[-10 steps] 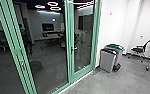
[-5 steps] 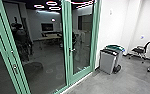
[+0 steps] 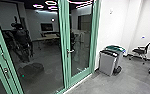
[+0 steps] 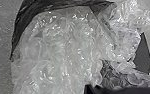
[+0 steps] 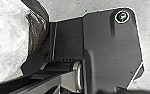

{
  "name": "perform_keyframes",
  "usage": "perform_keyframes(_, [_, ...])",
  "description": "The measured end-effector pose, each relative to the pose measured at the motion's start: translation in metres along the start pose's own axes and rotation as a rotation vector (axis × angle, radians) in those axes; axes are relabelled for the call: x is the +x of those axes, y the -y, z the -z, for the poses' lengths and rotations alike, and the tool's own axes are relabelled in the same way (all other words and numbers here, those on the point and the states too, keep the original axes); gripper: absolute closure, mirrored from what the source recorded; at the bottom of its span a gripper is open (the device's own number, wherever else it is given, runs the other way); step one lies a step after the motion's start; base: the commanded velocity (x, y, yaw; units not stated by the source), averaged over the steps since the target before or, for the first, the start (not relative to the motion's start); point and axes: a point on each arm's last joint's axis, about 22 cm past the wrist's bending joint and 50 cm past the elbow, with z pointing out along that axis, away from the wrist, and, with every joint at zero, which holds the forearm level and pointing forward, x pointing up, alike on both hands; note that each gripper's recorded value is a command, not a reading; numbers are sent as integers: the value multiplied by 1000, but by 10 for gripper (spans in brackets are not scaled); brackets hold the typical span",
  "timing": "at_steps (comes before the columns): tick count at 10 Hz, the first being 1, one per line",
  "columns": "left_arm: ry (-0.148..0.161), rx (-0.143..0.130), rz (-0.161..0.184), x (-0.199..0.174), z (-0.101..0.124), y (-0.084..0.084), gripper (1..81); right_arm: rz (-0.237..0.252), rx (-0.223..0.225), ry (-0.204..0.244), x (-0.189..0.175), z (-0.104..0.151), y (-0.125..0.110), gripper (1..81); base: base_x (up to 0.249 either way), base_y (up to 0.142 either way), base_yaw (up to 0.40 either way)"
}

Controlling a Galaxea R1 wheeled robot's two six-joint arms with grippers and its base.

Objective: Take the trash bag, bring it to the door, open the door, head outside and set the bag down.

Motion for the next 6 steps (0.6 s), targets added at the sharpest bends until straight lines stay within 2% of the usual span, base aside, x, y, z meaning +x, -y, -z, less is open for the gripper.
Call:
perform_keyframes(3, [-6, 0, 1, 2, 0, 0, 811, 0, 0, -2, 1, 0, 0, 10, 170, -75, 0])
perform_keyframes(5, [-68, 3, 16, 2, -1, 3, 811, 0, 0, -3, 1, 0, 0, 10, 170, -75, 0])
perform_keyframes(6, [-83, 5, 26, -11, -3, 4, 811, 0, 0, -3, 1, 0, 0, 10, 171, -75, 0])
